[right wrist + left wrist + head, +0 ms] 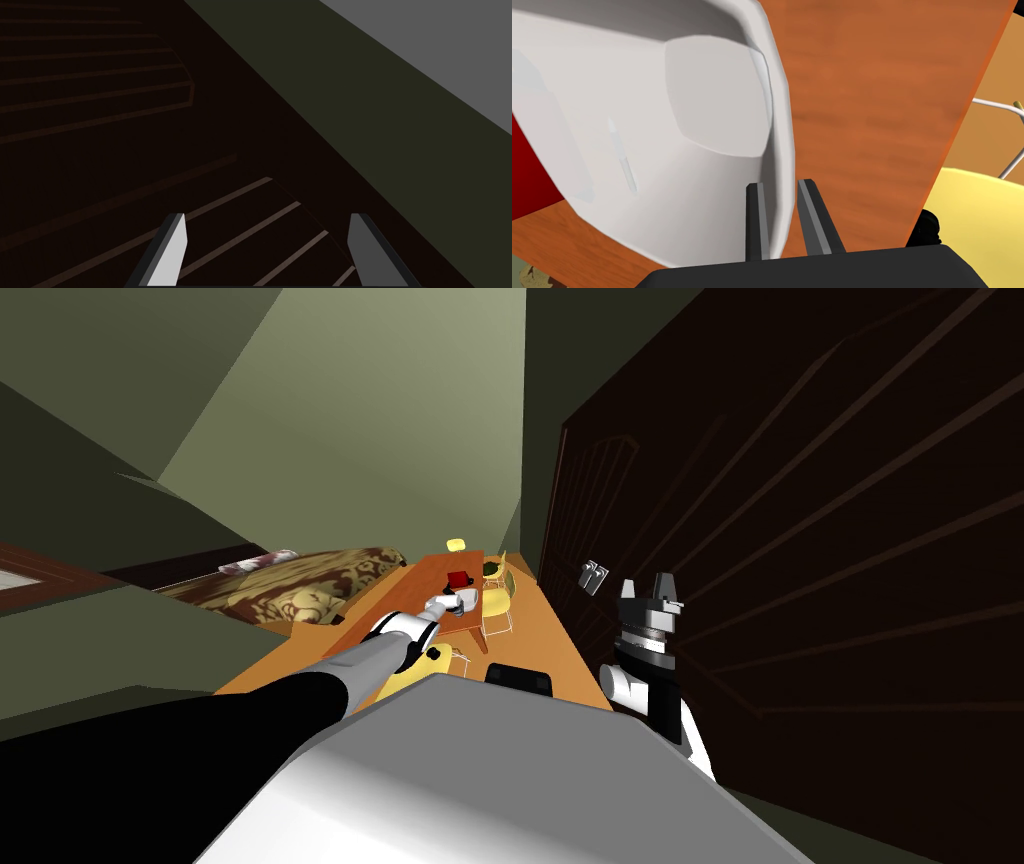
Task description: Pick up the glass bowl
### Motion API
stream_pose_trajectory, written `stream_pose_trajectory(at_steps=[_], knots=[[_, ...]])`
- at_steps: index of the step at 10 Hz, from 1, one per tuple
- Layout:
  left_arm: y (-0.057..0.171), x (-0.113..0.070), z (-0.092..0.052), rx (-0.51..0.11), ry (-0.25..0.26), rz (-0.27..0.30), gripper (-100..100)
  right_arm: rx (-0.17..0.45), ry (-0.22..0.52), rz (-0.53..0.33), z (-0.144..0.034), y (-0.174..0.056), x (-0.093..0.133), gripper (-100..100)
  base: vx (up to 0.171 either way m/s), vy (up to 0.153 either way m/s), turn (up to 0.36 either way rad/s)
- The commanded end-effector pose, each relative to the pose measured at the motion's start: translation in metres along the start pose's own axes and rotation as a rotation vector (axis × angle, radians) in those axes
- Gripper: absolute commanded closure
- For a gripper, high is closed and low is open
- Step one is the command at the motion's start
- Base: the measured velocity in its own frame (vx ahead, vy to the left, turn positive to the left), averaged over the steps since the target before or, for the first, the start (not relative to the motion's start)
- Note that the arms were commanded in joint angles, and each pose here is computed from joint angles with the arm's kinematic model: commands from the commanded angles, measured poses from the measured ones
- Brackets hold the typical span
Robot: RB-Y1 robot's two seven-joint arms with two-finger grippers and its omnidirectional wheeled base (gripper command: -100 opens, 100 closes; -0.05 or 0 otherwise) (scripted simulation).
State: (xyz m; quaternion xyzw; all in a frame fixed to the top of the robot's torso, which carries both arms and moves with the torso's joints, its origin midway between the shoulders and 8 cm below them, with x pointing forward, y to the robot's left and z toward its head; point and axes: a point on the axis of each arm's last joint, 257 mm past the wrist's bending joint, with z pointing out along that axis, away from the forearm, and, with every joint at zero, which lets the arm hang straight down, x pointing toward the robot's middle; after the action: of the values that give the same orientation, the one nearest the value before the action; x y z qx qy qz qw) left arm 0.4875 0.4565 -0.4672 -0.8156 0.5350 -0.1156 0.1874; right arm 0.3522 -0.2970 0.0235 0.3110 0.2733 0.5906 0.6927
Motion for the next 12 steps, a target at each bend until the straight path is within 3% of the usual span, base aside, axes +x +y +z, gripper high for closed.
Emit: stream_pose_trajectory(at_steps=[1, 2, 3, 4, 5, 6, 8, 10, 11, 12], knots=[[0.018, -0.003, 0.005, -0.020, 0.000, -0.003, 100, 0.000, 0.000, 0.000, 0.000, 0.000, 0.000, 0, 0.053, 0.000, 0.003], [0.000, 0.010, 0.000, 0.025, 0.027, 0.014, 100, 0.000, 0.000, 0.000, 0.000, 0.000, 0.000, 0, 0.000, 0.000, 0.000], [0.026, 0.006, 0.004, -0.016, 0.035, -0.001, 100, 0.000, 0.000, 0.000, 0.000, 0.000, 0.000, 0, 0.061, 0.001, -0.015], [0.035, 0.001, 0.007, -0.027, 0.029, -0.002, 100, 0.000, 0.000, 0.000, 0.000, 0.000, 0.000, 0, 0.094, -0.001, -0.009], [0.023, 0.010, 0.002, 0.014, 0.051, 0.015, 100, 0.000, 0.000, 0.000, 0.000, 0.000, 0.000, 0, 0.048, -0.010, 0.016], [0.047, 0.004, 0.005, -0.030, 0.053, -0.006, 100, 0.000, 0.000, 0.000, 0.000, 0.000, 0.000, 0, 0.087, -0.017, -0.010], [0.060, -0.004, 0.006, -0.028, 0.052, 0.001, 100, 0.000, 0.000, 0.000, 0.000, 0.000, 0.000, 0, 0.067, 0.002, -0.007], [0.045, 0.005, 0.000, 0.006, 0.069, 0.012, 100, 0.000, 0.000, 0.000, 0.000, 0.000, 0.000, 0, 0.000, -0.005, -0.002], [0.073, -0.006, 0.003, -0.044, 0.062, -0.014, 100, 0.000, 0.000, 0.000, 0.000, 0.000, 0.000, 0, 0.068, -0.007, -0.024], [0.072, -0.006, -0.001, -0.022, 0.070, -0.003, 100, 0.000, 0.000, 0.000, 0.000, 0.000, 0.000, 0, 0.097, -0.010, -0.001]])
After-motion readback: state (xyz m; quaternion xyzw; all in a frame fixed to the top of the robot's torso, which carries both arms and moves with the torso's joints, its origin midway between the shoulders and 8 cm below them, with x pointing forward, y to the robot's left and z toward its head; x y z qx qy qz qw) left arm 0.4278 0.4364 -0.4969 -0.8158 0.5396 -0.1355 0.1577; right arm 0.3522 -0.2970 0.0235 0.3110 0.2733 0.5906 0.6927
